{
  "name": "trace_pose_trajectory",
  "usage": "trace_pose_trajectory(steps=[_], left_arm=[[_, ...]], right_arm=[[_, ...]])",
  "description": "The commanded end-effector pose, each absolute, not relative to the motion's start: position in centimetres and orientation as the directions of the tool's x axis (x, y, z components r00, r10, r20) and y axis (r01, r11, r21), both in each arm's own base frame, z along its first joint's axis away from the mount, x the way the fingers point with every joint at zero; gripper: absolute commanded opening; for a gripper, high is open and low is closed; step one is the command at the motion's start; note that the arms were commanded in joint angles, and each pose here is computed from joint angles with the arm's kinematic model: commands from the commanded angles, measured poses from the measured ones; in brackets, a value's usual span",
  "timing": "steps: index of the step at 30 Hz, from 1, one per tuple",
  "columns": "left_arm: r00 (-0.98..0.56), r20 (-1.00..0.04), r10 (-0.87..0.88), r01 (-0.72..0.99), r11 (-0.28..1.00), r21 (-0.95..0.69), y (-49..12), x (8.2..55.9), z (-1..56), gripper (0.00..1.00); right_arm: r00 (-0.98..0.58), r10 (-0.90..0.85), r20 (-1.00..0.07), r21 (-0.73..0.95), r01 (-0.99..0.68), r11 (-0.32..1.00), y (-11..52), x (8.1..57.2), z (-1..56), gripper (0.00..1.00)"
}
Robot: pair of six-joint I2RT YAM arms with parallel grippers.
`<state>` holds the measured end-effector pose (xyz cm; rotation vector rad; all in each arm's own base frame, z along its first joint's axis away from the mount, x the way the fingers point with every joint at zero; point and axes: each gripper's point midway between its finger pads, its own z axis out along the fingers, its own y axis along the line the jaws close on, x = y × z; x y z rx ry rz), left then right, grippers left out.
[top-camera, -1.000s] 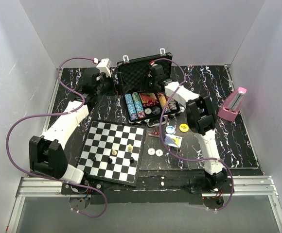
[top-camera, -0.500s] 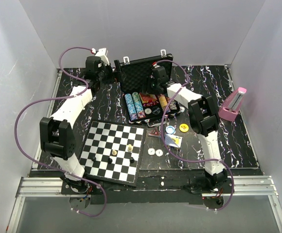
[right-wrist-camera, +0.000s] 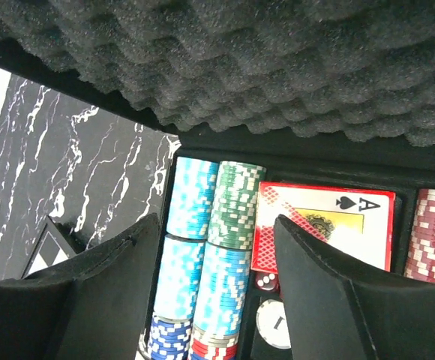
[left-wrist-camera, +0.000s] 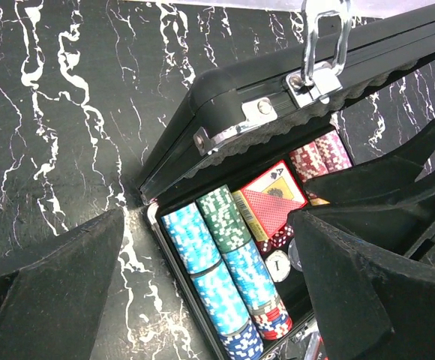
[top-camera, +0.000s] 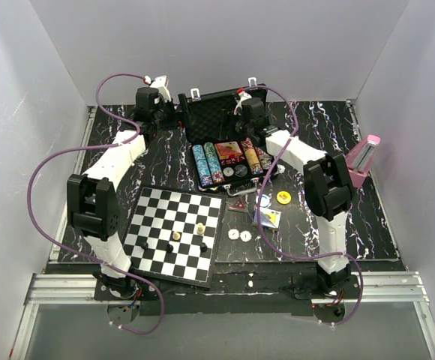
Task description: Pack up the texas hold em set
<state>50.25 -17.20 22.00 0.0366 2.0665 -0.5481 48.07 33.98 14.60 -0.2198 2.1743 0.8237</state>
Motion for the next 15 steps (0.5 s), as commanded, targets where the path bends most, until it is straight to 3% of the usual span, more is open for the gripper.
trace_pose_trajectory(steps=[1,6,15], left_arm=[[-0.468,-0.858,-0.213,0.275,0.887,-0.37,-17.2,50.4,25.3,0.97],[-0.45,-0.866,-0.22,0.272,0.889,-0.367,-16.8,49.4,26.1,0.98],[-0.428,-0.875,-0.224,0.276,0.89,-0.363,-16.0,47.1,27.5,0.98]], right_arm=[[-0.683,0.117,-0.721,0.526,-0.43,0.734,35.2,47.0,15.2,0.67],[-0.756,0.13,-0.642,0.594,-0.383,0.707,36.0,45.9,12.6,0.61],[-0.832,0.162,-0.53,0.586,-0.221,0.779,34.7,45.4,7.8,0.61]])
